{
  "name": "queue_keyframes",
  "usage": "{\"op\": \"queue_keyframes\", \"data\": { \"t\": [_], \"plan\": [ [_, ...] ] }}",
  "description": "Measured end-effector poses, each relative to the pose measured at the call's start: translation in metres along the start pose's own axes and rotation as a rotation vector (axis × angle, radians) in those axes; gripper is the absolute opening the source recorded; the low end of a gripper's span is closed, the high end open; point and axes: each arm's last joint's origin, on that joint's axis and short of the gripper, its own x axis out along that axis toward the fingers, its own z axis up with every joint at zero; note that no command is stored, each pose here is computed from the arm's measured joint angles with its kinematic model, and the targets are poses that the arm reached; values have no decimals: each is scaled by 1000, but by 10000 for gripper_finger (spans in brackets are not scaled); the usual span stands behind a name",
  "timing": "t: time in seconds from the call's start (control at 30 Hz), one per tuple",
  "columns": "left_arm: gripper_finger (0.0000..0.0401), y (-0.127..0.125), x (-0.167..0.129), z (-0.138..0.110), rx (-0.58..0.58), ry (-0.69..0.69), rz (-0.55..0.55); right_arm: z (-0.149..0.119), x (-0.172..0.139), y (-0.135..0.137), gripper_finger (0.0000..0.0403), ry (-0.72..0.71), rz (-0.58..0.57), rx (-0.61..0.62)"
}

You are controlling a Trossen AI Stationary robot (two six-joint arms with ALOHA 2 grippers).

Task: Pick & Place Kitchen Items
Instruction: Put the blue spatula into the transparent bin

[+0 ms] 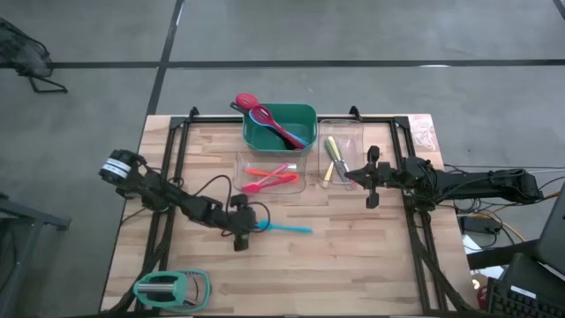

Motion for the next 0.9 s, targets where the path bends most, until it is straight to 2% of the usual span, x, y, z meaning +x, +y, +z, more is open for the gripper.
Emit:
{"op": "queue_keyframes", "data": {
  "t": [0.07, 0.4, 0.63, 0.73, 0.9],
  "plan": [
    [16, -1, 0, 2, 19, -4, -6, 0, 0, 0, 8, 0, 0, 0],
    [16, -13, -3, 18, 51, -44, -74, 0, 0, 0, 8, 0, 0, 0],
    [18, -15, -24, 36, 95, -104, -76, 0, 0, 0, 8, 1, 0, 0],
    [17, -9, -40, 40, 113, -133, 5, 0, 0, 0, 8, 1, 0, 0],
    [20, 6, -65, 43, 105, -189, 284, 0, 0, 0, 8, 1, 0, 0]
  ]
}}
